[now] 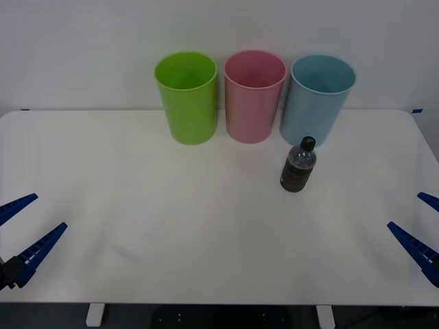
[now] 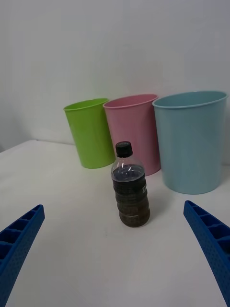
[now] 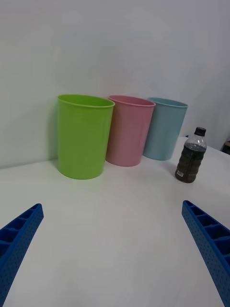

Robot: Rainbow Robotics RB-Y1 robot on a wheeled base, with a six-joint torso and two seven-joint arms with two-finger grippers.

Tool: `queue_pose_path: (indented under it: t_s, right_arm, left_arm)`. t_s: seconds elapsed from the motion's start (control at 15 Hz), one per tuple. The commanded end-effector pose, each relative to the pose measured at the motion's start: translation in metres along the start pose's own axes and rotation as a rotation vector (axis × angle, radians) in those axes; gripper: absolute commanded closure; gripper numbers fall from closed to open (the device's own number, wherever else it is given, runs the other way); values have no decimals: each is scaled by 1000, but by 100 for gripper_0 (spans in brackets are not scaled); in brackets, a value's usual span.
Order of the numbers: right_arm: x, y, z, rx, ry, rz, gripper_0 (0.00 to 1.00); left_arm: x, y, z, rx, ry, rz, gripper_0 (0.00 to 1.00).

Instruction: Grasp the object on the table and drop it into the matching bin: aluminum can to the light blue bin, PET bottle to the pink bin.

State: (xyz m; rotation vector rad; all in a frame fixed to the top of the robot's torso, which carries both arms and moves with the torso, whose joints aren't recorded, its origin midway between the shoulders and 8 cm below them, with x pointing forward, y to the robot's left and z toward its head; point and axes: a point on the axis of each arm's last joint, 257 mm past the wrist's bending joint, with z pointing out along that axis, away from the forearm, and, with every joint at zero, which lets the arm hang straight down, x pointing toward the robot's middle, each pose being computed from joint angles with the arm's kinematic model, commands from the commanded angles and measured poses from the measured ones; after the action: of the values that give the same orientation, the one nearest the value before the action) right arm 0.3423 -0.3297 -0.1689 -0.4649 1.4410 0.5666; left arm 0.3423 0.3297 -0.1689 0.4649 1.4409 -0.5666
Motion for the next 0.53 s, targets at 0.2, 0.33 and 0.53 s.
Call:
queue_pose_path:
  t_s: [0.2, 0.33, 0.53]
  right_arm:
    - [5, -6, -6, 22, 12, 7, 0]
    - [6, -6, -5, 20, 18, 7, 0]
    - [16, -6, 5, 27, 33, 10, 0]
  left_arm:
    - [0, 0, 0, 0, 0, 0, 0]
    - [0, 0, 0, 0, 0, 0, 0]
    - [0, 0, 0, 0, 0, 0, 0]
